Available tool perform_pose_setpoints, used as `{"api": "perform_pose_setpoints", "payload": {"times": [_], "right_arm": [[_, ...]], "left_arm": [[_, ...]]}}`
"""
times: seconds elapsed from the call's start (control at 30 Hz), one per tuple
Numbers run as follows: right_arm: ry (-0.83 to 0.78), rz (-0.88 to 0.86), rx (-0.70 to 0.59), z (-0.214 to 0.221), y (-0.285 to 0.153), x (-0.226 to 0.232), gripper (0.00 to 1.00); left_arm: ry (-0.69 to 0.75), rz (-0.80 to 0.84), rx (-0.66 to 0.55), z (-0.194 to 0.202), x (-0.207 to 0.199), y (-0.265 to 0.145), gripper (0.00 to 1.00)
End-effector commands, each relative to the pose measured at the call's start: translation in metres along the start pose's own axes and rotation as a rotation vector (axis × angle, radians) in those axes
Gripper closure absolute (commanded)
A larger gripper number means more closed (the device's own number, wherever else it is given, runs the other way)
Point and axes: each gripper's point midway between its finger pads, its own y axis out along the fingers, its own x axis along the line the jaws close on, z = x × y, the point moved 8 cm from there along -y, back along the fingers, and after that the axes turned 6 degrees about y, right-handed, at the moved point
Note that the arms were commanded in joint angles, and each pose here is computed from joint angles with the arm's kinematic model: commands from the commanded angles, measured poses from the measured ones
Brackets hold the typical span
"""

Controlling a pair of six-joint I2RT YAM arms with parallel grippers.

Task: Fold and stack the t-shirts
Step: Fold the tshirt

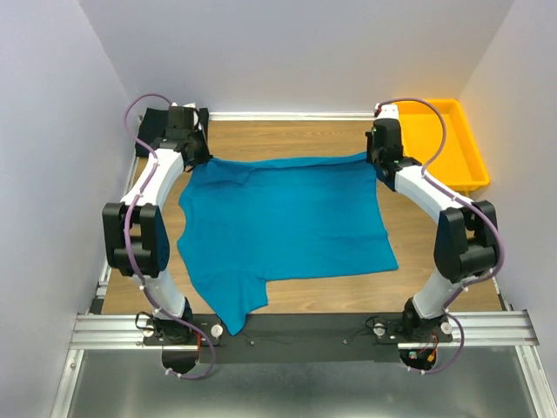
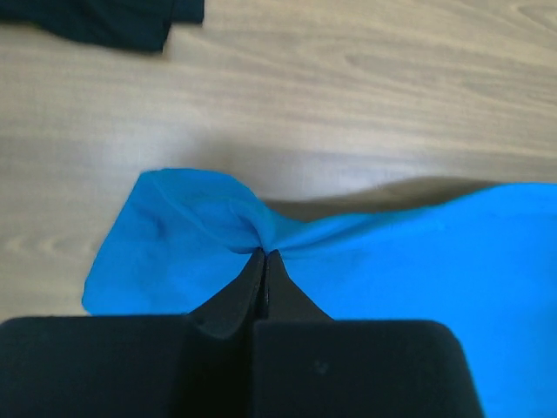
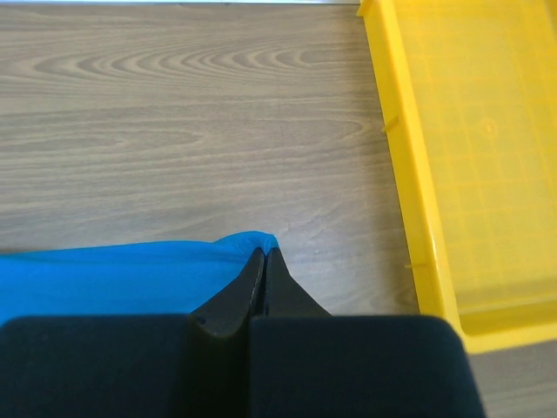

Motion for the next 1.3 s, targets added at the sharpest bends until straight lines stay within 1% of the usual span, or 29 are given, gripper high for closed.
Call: {"api": "perform_pose_setpoints", "payload": {"times": [0.0, 0.1, 0.27, 0.43, 0.57, 0.63, 0.7, 0.77, 0.8, 0.83, 1.03, 1.17, 1.23, 1.27], "right_arm": [[0.072, -0.008, 0.060, 0.002, -0.022, -0.007, 0.99], [0.092, -0.019, 0.099, 0.005, -0.033, -0.008, 0.99], [0.100, -0.018, 0.124, 0.009, -0.047, -0.013, 0.99], [0.091, 0.003, 0.157, 0.018, -0.061, -0.021, 1.00], [0.082, 0.018, 0.171, 0.027, -0.069, -0.026, 0.99], [0.077, 0.021, 0.197, 0.037, -0.069, -0.027, 0.99], [0.081, 0.022, 0.229, 0.048, -0.068, -0.027, 0.99], [0.080, 0.023, 0.249, 0.054, -0.068, -0.028, 0.99], [0.087, 0.025, 0.260, 0.058, -0.067, -0.026, 0.99], [0.087, 0.029, 0.270, 0.061, -0.067, -0.027, 0.99], [0.095, 0.051, 0.350, 0.084, -0.058, -0.025, 0.99], [0.112, 0.049, 0.416, 0.097, -0.054, -0.020, 0.96], [0.125, 0.042, 0.453, 0.102, -0.053, -0.018, 0.93], [0.134, 0.044, 0.470, 0.106, -0.052, -0.017, 0.90]], "left_arm": [[-0.056, 0.032, 0.052, 0.016, -0.001, -0.032, 1.00], [-0.067, 0.048, 0.070, 0.022, -0.001, -0.049, 1.00], [-0.077, 0.084, 0.073, 0.028, -0.003, -0.069, 1.00], [-0.106, 0.148, 0.119, 0.050, -0.004, -0.084, 1.00], [-0.117, 0.142, 0.139, 0.065, 0.000, -0.095, 1.00], [-0.126, 0.139, 0.153, 0.072, 0.001, -0.096, 1.00], [-0.146, 0.142, 0.204, 0.092, 0.004, -0.092, 1.00], [-0.158, 0.172, 0.210, 0.095, 0.003, -0.092, 1.00], [-0.177, 0.196, 0.236, 0.105, 0.001, -0.092, 1.00], [-0.179, 0.203, 0.227, 0.106, 0.001, -0.092, 1.00], [-0.210, 0.186, 0.275, 0.131, 0.005, -0.085, 1.00], [-0.246, 0.145, 0.285, 0.142, 0.015, -0.081, 1.00], [-0.252, 0.115, 0.305, 0.153, 0.019, -0.078, 0.96], [-0.255, 0.103, 0.310, 0.156, 0.021, -0.077, 0.91]]}}
